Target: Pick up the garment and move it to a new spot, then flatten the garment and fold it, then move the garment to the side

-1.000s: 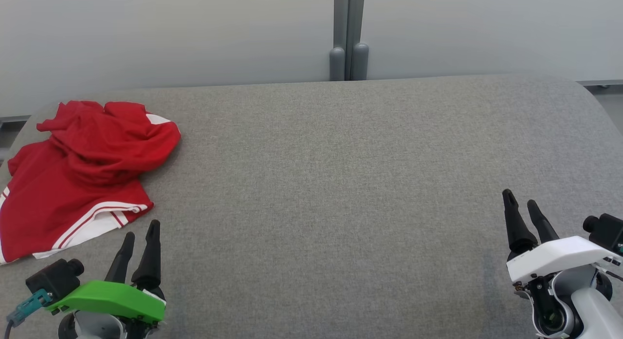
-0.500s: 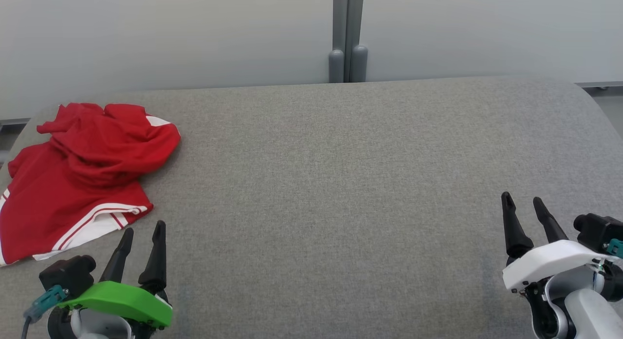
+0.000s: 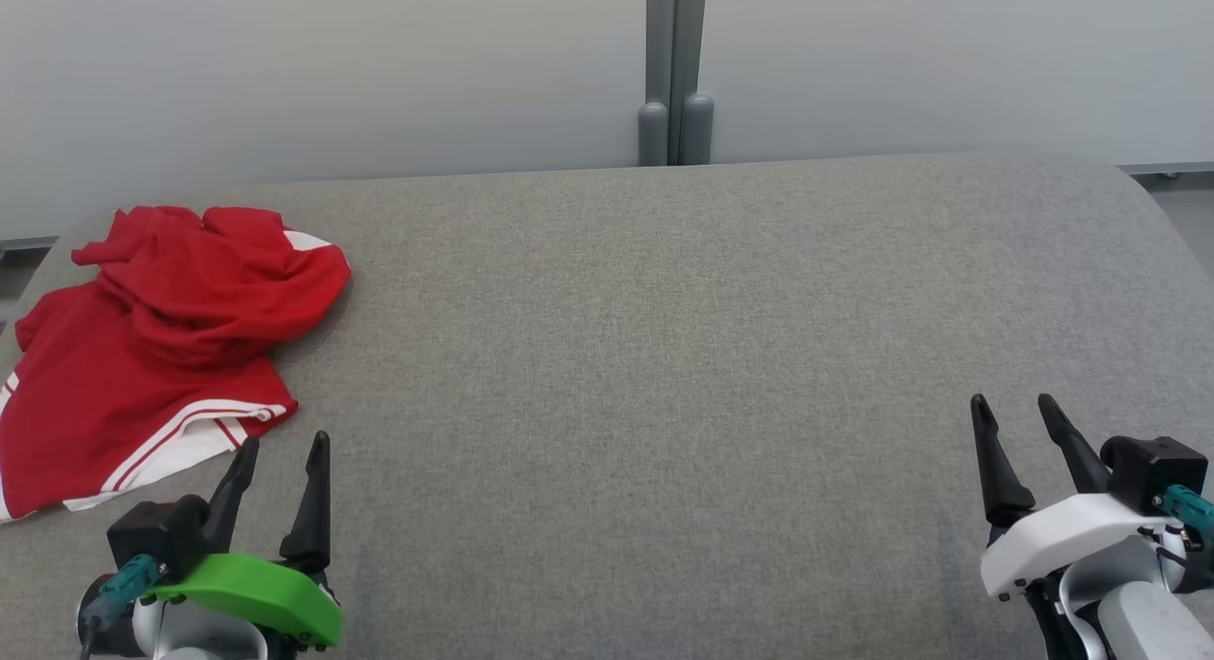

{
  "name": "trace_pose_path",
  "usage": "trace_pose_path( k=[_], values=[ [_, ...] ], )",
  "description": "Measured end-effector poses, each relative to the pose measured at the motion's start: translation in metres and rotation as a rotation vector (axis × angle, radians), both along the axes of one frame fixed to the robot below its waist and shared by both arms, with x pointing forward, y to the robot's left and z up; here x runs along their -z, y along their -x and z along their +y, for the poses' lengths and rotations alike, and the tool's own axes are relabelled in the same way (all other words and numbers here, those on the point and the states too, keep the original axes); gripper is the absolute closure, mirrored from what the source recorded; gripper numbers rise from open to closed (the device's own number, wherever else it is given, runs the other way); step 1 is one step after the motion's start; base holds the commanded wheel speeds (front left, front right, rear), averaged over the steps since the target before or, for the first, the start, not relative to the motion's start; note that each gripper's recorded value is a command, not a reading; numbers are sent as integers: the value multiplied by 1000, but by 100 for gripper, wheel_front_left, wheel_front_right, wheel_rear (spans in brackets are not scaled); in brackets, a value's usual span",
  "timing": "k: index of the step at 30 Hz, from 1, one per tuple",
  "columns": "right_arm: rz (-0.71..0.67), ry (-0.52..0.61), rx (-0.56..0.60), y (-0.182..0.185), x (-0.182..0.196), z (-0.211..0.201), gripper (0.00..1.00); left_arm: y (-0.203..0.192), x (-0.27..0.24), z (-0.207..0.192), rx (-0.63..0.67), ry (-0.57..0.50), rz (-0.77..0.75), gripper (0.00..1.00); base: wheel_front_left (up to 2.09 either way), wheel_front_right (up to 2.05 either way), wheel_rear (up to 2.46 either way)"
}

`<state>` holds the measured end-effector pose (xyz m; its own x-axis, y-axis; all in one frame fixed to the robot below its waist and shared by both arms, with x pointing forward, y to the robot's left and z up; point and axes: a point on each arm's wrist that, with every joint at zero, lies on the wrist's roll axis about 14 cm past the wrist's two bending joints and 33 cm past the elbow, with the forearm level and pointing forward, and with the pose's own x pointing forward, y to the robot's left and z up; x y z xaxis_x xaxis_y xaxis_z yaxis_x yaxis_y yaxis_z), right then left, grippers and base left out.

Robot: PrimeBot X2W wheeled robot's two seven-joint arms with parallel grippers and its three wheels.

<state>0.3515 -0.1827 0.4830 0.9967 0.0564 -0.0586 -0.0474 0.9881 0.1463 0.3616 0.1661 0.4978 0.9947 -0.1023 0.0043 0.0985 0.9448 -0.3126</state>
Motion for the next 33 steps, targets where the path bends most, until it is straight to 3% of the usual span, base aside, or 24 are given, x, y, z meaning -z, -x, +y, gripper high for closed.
trace_pose_path(
  k=[10,17,33],
  values=[
    [-40,147,-30,3,-4,-3,0,1,-1,-4,27,-141,-35,0,0,0,0],
    [-82,244,-50,4,-11,-2,0,3,11,-1,12,-176,-7,0,0,0,0],
    [-72,248,-33,8,-8,-10,0,5,21,0,-3,-141,25,0,0,0,0]
  ],
)
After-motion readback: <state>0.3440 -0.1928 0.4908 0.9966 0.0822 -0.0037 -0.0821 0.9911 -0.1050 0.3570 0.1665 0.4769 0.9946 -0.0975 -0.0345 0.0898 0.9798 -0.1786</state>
